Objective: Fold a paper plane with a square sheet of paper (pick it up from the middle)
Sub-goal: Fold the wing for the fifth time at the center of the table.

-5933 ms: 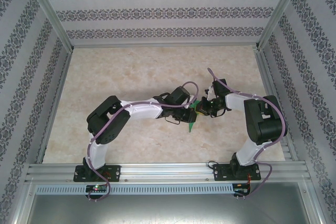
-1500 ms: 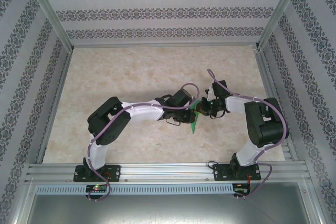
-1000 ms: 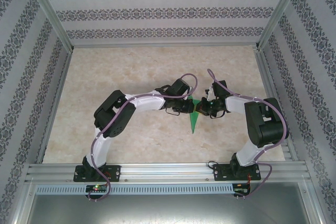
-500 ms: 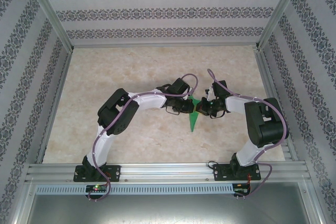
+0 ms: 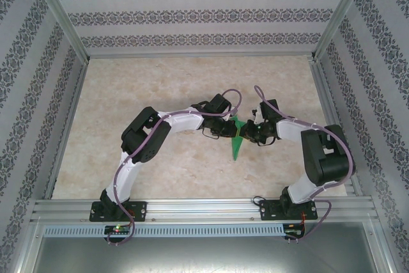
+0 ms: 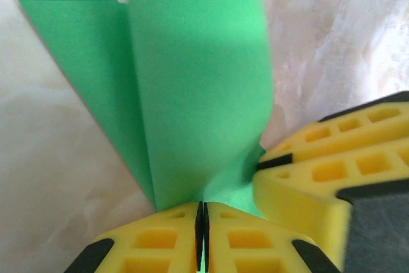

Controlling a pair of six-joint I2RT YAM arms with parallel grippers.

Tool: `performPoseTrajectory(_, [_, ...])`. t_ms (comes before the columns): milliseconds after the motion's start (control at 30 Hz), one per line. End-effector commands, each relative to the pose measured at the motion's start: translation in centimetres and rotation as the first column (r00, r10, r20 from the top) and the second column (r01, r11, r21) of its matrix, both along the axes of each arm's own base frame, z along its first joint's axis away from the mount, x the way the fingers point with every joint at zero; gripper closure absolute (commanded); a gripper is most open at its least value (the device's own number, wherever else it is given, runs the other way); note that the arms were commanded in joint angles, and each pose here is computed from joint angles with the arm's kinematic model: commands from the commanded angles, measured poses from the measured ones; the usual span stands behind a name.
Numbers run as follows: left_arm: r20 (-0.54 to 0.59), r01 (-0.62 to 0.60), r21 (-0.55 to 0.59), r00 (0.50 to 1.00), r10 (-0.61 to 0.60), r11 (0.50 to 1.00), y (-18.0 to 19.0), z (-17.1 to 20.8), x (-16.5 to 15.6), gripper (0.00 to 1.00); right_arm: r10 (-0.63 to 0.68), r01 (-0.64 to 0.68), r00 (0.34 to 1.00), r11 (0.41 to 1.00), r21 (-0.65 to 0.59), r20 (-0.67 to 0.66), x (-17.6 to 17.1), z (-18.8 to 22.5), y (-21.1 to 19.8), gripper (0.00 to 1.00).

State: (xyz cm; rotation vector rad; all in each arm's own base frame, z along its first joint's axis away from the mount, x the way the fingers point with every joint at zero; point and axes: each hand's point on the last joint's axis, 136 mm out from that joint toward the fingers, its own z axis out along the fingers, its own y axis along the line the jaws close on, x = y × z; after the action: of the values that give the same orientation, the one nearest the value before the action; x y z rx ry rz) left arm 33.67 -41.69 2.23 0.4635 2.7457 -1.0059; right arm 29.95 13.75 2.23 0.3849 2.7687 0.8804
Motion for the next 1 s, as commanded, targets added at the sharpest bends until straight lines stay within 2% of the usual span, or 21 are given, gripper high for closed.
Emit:
performPoseTrajectory(0, [-0.065, 0.009, 0.115, 0.998, -0.002, 0.993, 1.9, -4.1, -1.1, 0.86, -0.026, 0.026, 1.000, 1.000, 0.000, -0.016, -1.3, 0.7, -0.3, 0.83])
performPoseTrajectory(267, [-0.075, -0.013, 0.130, 0.997, 0.023, 0.991, 2.2, -4.5, -0.7, 0.86, 0.025, -0.021, 0.999, 0.991, 0.134, -0.026, -4.3, 2.2, 3.7, 0.86])
performPoseTrajectory(433, [-0.086, -0.010, 0.136, 0.996, 0.022, 0.991, 2.2, -4.8, -0.7, 0.86, 0.056, -0.048, 0.997, 0.988, 0.144, -0.047, -5.7, 1.7, 4.8, 0.88])
performPoseTrajectory(967, [-0.085, -0.025, 0.125, 0.996, 0.036, 0.992, 2.4, -4.1, 0.2, 0.86, 0.053, -0.062, 0.988, 0.996, -0.057, -0.145, -7.9, -3.1, 1.5, 0.90])
